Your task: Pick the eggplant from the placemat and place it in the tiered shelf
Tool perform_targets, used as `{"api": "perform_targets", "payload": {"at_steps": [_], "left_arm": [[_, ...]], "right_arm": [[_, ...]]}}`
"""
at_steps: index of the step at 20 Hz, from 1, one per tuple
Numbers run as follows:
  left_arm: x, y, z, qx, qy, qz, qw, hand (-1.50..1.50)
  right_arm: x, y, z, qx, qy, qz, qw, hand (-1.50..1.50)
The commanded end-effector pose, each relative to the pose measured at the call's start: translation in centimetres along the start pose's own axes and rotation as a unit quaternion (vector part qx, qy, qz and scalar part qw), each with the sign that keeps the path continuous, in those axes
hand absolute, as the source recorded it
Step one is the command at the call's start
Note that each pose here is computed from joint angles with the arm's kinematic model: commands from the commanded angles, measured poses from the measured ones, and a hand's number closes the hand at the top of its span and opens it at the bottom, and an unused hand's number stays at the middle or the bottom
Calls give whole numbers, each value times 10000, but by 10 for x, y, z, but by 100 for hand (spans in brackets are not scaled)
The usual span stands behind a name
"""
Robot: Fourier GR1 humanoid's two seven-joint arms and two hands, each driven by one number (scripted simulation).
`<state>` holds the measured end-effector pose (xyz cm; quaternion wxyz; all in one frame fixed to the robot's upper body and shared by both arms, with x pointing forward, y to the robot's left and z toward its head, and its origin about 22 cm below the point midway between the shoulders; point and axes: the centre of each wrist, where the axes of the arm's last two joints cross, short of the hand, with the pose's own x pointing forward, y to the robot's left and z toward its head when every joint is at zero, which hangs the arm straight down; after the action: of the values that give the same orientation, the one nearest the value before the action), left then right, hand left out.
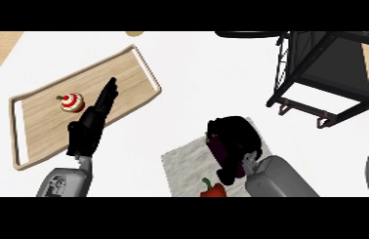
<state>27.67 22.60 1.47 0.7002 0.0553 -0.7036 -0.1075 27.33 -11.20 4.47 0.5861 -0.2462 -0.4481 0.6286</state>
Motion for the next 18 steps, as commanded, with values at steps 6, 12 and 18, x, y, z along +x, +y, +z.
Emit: {"api": "perform_targets", "payload": {"at_steps": [6,12,18], "left_arm": [[-13,9,9,247,221,41,9994,0],[-11,23,10,471,192,19,9987,0],[-12,24,15,497,138,-22,9987,0]], "right_arm": [[-46,-10,64,520,-3078,369,9493,150],[-107,-38,99,166,-4143,-913,9054,150],[-185,-94,144,-397,-4563,-1343,8787,150]]}}
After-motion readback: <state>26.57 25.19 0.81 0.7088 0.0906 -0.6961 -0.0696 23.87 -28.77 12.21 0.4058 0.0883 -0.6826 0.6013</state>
